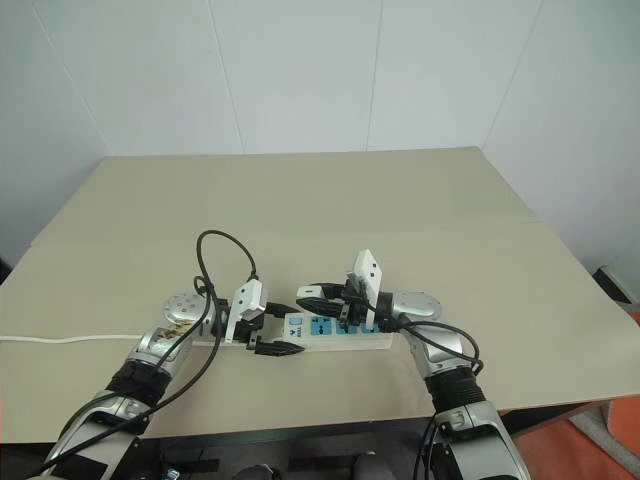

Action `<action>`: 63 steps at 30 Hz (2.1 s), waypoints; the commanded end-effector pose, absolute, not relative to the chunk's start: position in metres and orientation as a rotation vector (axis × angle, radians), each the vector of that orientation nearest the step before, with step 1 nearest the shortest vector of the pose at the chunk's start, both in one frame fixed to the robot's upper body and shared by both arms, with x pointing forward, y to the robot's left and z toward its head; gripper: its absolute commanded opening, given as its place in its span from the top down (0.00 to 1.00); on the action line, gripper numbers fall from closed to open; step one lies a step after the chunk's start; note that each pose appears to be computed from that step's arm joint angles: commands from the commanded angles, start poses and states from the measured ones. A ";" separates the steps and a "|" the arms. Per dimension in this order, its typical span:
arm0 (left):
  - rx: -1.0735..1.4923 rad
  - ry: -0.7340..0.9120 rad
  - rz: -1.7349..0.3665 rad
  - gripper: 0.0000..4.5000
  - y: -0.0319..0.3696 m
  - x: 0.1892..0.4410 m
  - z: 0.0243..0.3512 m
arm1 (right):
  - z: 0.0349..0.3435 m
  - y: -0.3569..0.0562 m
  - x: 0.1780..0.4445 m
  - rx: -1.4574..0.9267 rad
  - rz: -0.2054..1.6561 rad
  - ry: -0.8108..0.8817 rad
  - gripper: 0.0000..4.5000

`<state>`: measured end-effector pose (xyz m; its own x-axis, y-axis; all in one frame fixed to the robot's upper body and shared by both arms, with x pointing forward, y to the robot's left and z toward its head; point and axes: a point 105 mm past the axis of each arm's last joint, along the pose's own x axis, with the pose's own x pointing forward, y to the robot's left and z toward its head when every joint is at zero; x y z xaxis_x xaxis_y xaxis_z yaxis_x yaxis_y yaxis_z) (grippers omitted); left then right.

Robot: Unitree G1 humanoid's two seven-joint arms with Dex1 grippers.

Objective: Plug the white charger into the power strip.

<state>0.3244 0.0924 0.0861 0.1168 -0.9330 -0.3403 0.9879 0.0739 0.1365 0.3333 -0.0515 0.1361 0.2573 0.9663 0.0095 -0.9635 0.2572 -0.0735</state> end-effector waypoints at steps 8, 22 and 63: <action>0.389 0.220 -1.463 0.27 0.099 0.322 0.083 | 0.136 -0.055 0.333 -0.058 1.308 -0.088 0.75; 0.397 0.223 -1.456 0.27 0.102 0.323 0.085 | 0.126 -0.054 0.330 -0.086 1.335 -0.073 0.75; 0.409 0.236 -1.416 0.27 0.116 0.319 0.084 | 0.085 -0.069 0.323 -0.216 1.450 0.081 0.75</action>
<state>0.3176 0.0970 0.0847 0.1121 -0.9252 -0.3626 0.9885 0.0664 0.1360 0.3262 -0.0628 0.1175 0.1071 0.9915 -0.0736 -0.9810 0.0933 -0.1703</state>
